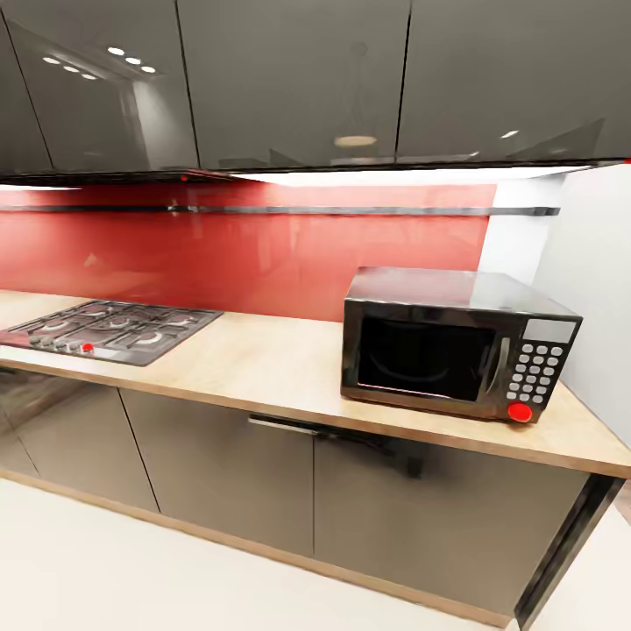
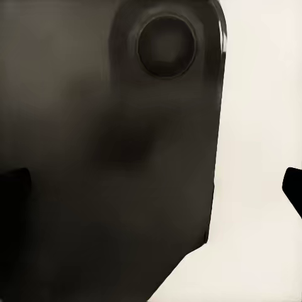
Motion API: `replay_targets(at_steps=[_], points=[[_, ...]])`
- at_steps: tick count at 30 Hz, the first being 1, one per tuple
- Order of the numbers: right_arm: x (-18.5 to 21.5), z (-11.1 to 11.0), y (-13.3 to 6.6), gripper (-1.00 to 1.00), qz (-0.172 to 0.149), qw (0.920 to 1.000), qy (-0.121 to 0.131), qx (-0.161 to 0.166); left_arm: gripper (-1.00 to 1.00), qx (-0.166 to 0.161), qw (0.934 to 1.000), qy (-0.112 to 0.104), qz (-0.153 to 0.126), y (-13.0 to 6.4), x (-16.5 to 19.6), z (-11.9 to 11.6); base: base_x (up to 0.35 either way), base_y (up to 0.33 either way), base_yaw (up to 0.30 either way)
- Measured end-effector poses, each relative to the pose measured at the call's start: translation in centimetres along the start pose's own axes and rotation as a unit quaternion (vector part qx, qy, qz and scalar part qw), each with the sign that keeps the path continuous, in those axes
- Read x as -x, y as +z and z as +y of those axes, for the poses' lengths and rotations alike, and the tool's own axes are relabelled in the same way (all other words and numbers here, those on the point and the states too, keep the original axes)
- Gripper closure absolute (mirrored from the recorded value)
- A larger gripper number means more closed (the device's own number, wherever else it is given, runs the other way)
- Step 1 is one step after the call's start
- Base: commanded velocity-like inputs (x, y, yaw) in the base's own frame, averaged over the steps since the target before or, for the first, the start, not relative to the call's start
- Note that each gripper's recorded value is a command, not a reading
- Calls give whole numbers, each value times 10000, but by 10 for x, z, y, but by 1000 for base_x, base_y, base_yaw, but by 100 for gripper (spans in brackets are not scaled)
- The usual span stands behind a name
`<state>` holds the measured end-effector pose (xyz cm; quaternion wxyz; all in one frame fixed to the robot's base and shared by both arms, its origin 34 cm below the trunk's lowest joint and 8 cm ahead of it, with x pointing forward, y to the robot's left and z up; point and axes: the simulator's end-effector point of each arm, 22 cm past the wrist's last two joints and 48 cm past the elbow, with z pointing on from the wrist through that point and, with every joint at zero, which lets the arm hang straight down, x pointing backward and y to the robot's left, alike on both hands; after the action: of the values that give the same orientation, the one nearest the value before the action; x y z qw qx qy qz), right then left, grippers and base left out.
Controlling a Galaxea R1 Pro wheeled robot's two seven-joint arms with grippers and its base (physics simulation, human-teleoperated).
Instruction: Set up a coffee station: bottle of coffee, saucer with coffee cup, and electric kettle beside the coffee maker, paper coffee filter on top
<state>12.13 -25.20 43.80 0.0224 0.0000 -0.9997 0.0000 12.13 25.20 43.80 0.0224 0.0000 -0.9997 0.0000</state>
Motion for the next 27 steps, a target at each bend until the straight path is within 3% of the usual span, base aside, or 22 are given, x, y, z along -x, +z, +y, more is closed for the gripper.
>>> replay_targets(at_steps=[8,18,27], points=[[38,0,-1,-100,-293,9995,-112,-12,-100,-36,9999,-57,83,0,-22,-2,0,0,0],[55,-1,-9,-100,-397,9992,31,-52,-100,-68,9995,-221,193,-9,-50,-3,0,0,0],[55,0,-24,-100,-398,9992,-35,-16,-100,-49,9989,-440,-164,-23,-21,1,0,0,0]])
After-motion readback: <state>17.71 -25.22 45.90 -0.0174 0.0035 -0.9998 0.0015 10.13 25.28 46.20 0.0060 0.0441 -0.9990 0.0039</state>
